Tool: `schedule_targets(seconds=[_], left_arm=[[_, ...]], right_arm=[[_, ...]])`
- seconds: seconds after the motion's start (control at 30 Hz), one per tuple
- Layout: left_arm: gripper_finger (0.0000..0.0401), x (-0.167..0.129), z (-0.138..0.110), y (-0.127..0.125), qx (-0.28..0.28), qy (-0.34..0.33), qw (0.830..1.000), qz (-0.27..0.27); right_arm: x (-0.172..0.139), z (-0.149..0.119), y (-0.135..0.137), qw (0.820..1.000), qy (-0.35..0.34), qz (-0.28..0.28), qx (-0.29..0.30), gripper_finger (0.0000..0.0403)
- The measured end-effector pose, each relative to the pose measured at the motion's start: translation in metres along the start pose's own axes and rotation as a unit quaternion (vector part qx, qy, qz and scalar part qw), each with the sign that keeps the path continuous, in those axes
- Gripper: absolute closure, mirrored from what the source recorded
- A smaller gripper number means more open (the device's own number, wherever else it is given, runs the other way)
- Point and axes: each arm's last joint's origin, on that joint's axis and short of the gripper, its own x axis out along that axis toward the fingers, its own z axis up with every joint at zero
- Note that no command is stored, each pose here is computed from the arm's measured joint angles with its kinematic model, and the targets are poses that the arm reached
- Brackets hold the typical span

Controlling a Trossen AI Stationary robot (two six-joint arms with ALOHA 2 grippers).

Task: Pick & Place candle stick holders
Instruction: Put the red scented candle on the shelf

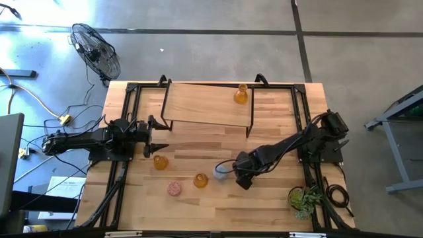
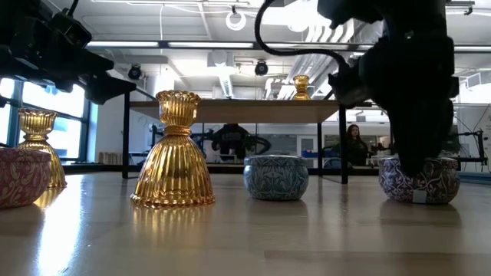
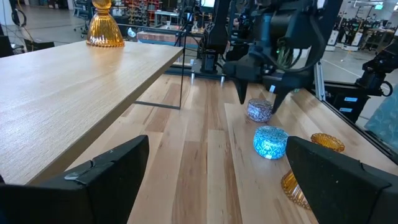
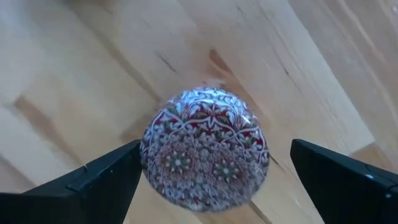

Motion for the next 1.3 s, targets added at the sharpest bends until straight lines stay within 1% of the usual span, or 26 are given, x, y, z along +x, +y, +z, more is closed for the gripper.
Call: schedule_targets(seconds=[0.2, 0.53, 0.8, 1.1, 1.3], left_arm=[[0.0027, 0.0, 0.0, 0.0, 0.0, 0.0, 1.0, 0.0], [0.0027, 0.0, 0.0, 0.0, 0.0, 0.0, 1.0, 0.0], [0.0027, 0.0, 0.0, 0.0, 0.0, 0.0, 1.0, 0.0], [0.0027, 0.0, 0.0, 0.0, 0.0, 0.0, 1.0, 0.0], [0.0027, 0.0, 0.0, 0.0, 0.0, 0.0, 1.0, 0.0]], right_arm=[[0.0076, 0.0027, -0.0022, 0.999, -0.008, 0.026, -0.018, 0.0003], [0.0076, 0.0044, -0.0036, 1.0, -0.001, 0.029, -0.012, 0.0016], [0.0075, 0.0046, -0.0033, 0.999, -0.002, 0.031, -0.015, 0.0043], [0.0074, 0.0053, -0.0026, 0.999, -0.009, 0.032, -0.029, 0.0099], [0.0072, 0.006, -0.0011, 0.998, -0.015, 0.038, -0.038, 0.0109]])
